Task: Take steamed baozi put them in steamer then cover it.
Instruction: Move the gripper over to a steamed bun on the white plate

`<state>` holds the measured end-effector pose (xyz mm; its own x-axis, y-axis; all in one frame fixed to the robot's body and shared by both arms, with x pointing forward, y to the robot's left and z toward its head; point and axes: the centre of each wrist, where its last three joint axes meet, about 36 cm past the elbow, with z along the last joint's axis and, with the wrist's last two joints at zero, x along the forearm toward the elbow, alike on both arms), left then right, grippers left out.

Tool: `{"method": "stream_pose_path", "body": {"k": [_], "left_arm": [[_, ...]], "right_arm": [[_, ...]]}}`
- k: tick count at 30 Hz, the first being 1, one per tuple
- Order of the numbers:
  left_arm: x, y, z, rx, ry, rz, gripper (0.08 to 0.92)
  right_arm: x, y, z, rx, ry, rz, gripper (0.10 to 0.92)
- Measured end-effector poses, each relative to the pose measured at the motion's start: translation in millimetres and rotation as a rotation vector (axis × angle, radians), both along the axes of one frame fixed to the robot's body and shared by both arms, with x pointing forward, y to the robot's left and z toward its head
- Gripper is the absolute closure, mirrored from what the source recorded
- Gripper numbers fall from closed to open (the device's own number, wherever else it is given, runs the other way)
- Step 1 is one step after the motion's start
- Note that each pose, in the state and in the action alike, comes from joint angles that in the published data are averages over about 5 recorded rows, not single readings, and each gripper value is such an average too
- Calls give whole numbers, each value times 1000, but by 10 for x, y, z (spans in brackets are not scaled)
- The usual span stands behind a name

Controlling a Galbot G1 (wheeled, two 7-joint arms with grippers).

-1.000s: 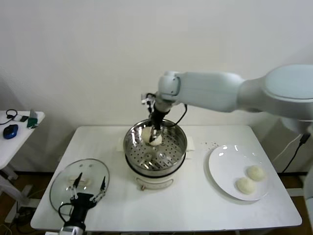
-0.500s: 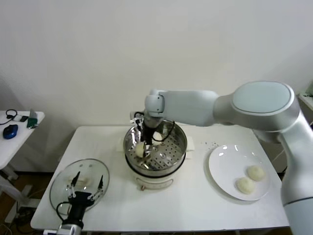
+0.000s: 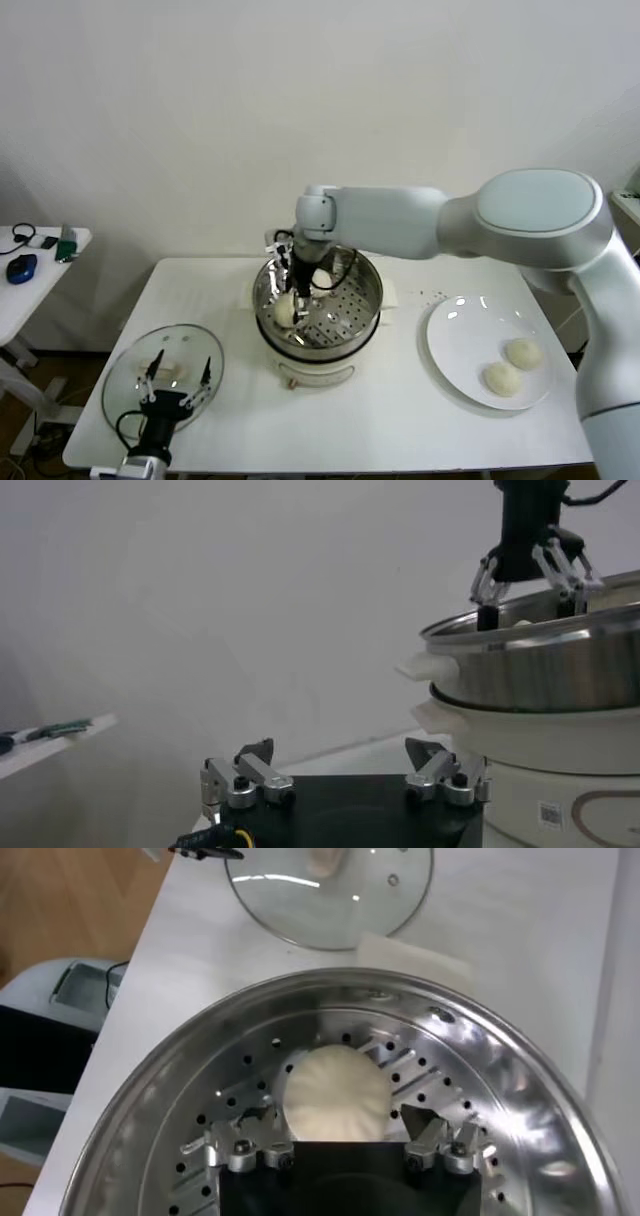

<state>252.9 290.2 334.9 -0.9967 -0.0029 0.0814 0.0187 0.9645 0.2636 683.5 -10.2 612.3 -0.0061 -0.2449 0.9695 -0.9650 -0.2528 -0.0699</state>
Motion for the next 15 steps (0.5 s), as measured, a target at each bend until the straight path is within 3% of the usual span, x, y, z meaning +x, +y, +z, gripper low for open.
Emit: {"method": "stream_pose_path", "body": {"k": [9,15], "left_arm": [[5,4,-5,1,1,2,177],[-11,3,-16,0,6,4,177]], "right_arm": [[4,-890,541,-16,-28,-31,199],[-153,-1672,629,-39,-38,-56,200]]}}
